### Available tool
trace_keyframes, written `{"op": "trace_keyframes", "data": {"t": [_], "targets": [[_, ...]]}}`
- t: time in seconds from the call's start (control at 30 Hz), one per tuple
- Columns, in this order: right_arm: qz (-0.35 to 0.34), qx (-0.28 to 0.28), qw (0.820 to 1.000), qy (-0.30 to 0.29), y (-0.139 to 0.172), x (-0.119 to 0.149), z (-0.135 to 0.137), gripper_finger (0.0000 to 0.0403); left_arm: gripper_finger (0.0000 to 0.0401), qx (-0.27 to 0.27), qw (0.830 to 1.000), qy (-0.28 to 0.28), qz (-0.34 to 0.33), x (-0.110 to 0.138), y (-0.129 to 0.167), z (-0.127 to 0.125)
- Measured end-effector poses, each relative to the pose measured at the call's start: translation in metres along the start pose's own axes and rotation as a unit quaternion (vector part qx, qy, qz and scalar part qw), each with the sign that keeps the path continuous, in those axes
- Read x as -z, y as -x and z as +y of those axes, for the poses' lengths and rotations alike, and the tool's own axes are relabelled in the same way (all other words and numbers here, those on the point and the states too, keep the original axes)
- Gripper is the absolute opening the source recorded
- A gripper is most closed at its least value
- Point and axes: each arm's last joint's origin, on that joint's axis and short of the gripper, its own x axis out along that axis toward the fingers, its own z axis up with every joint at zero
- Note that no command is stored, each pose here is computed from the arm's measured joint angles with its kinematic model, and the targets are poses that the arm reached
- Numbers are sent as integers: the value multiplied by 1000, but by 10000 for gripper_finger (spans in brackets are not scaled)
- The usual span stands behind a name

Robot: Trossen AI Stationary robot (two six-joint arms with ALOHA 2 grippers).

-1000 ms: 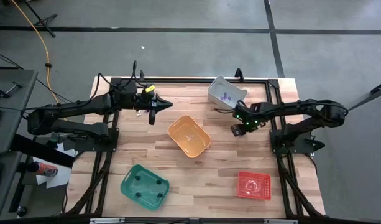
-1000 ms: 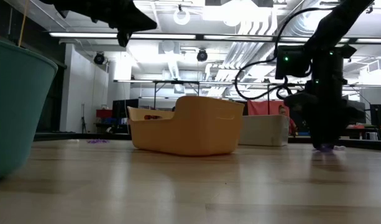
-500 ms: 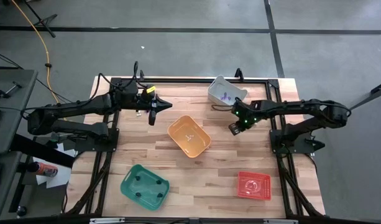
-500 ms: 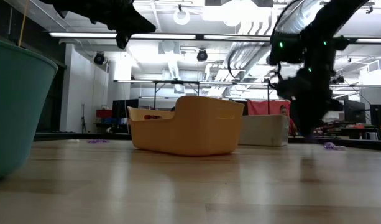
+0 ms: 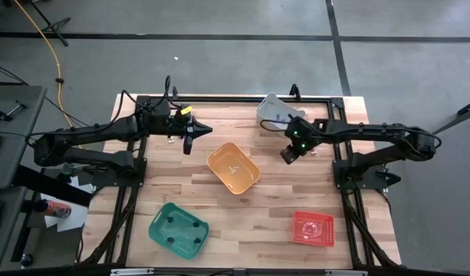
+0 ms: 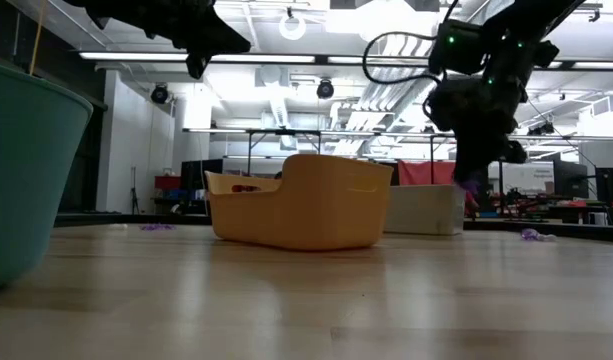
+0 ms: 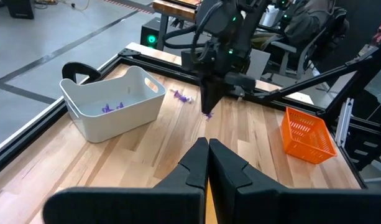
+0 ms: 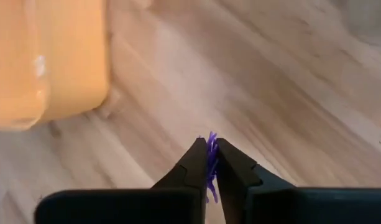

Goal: Sort Halloween decoration
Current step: Put the purple spider toy into the orange bin

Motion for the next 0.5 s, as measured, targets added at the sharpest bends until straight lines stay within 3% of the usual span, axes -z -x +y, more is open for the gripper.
{"op": "trace_keyframes", "data": {"t": [0.1,0.33,0.5], "targets": [[1,18,999,-28,-4,3,-6,53,0,0,1000,0,0,0,0,0],[15,27,999,-32,-11,11,-13,144,0,0,1000,1,2,0,0,0],[11,74,996,-40,-10,13,-17,164,0,0,1000,1,2,0,0,0]]}}
